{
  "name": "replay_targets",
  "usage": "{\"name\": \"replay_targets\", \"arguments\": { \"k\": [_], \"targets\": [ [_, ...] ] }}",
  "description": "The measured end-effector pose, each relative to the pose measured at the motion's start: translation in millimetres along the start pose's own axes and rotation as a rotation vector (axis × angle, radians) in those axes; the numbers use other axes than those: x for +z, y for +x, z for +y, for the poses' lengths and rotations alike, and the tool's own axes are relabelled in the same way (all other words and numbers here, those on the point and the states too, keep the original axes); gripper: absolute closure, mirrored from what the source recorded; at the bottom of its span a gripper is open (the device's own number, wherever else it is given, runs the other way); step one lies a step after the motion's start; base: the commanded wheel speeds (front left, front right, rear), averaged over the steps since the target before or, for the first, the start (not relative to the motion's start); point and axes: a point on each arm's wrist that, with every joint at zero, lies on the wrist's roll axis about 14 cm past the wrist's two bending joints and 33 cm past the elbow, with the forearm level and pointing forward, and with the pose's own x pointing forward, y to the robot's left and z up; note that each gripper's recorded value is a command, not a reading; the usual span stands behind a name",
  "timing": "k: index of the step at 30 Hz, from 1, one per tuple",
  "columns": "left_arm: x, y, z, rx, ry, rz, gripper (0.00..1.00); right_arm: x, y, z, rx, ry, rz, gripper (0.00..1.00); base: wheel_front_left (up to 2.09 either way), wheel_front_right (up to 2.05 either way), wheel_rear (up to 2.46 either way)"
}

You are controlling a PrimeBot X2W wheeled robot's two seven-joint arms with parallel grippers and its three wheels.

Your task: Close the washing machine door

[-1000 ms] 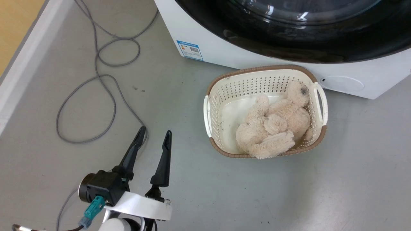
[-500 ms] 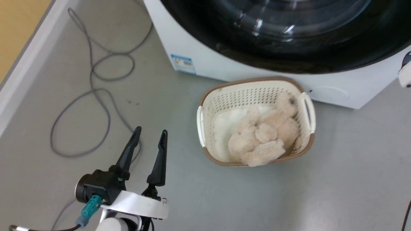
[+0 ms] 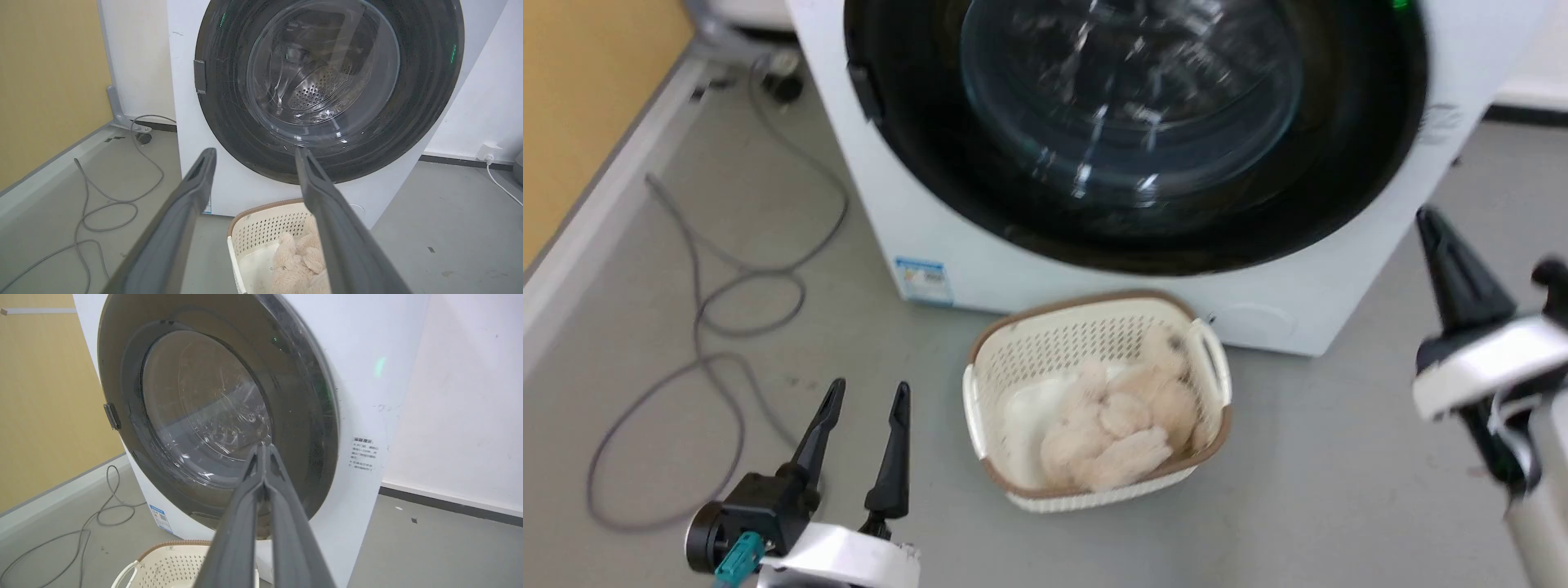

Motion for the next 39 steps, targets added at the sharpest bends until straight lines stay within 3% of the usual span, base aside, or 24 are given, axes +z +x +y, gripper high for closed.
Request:
{"name": "replay_targets", "arguments": {
  "k": [8, 14, 23, 24, 25, 26, 39],
  "targets": [
    [7.6, -5.9, -18.4, -0.057, 0.003, -0.024, 0.0, 17.5, -75.0, -8.7, -0.105, 0.018, -0.065, 1.0, 0.0, 0.0, 0.0],
    [6.7, -13.4, -27.2, -0.081, -0.005, -0.021, 0.0, 11.0, -123.7, 4.8, -0.161, 0.02, -0.062, 1.0, 0.0, 0.0, 0.0],
    [3.7, -15.2, -37.1, -0.106, -0.007, -0.013, 0.0, 3.9, -155.6, 12.1, -0.215, 0.019, -0.045, 1.0, 0.0, 0.0, 0.0],
    [2.9, -15.6, -37.1, -0.104, -0.007, -0.01, 0.0, 1.9, -157.5, 12.2, -0.219, 0.015, -0.038, 0.77, 0.0, 0.0, 0.0],
    [2.2, -16.1, -37.0, -0.103, -0.007, -0.008, 0.0, -0.3, -159.4, 12.6, -0.222, 0.013, -0.03, 0.35, 0.0, 0.0, 0.0],
    [1.7, -16.5, -36.7, -0.102, -0.007, -0.006, 0.0, -2.2, -160.8, 12.8, -0.224, 0.01, -0.024, 0.0, 0.0, 0.0, 0.0],
    [-3.3, -16.9, -36.4, -0.097, 0.021, 0.01, 0.0, -10.9, -162.2, 16.9, -0.229, 0.02, 0.0, 0.0, 0.0, 0.0, 0.0]
  ]
}}
